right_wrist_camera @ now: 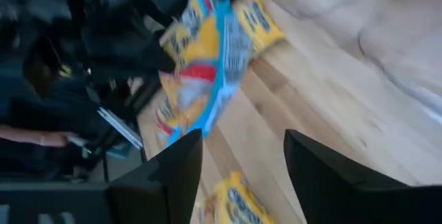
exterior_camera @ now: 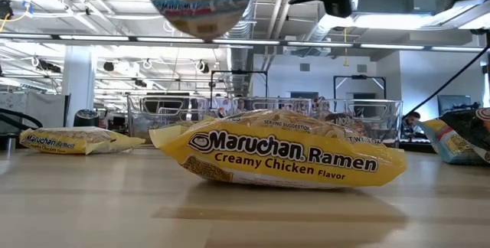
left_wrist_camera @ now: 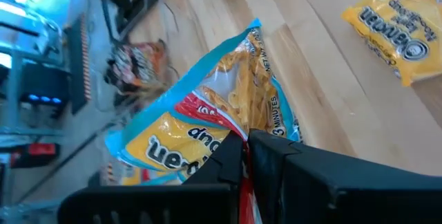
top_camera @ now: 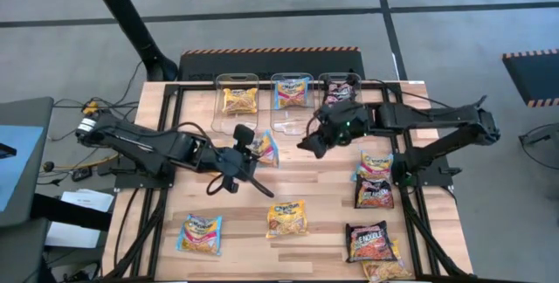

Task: Sort Maruchan noodles
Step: Put the blue noodle pack into the center transparent bin

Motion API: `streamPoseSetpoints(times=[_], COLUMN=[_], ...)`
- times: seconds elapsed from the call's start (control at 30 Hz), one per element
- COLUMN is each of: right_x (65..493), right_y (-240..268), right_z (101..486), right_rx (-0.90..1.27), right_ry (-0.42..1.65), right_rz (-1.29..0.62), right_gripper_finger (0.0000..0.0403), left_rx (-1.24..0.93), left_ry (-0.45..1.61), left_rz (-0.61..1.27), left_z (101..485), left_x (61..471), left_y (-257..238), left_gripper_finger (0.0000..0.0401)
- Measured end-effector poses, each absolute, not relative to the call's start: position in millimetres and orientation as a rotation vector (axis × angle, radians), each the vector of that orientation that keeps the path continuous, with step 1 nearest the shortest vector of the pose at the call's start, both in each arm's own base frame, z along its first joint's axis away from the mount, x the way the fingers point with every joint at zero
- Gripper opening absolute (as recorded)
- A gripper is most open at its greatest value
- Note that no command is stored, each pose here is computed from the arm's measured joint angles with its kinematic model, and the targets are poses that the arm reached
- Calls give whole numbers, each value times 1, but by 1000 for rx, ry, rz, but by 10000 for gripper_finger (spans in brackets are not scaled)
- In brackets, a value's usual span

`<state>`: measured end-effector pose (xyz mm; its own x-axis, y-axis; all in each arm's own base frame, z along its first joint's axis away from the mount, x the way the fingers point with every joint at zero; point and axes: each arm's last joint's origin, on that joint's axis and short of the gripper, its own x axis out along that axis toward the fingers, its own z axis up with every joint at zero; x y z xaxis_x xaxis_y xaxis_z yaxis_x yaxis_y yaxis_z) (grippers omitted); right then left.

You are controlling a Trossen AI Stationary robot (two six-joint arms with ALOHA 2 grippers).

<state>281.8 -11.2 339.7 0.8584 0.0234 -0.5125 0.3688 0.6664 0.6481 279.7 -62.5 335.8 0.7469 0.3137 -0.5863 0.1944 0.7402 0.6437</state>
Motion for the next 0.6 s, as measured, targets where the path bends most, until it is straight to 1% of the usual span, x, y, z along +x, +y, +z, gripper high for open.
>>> streamPoseSetpoints(times=[0.13,0.23,0.4,0.6], right_x=[284,285,285,286], right_y=[-26,-34,-44,-42], right_z=[347,351,353,356], right_rx=[856,874,908,921], right_ry=[446,405,374,348], right_rz=[-154,-111,-129,-112], right_gripper_finger=[243,244,245,245], left_rx=[788,813,806,801], left_ry=[713,696,683,600], left_rz=[75,96,129,160], left_z=[345,349,351,358], left_x=[279,279,280,285], left_y=[-67,-69,-68,-69], left_gripper_finger=[0,0,0,0])
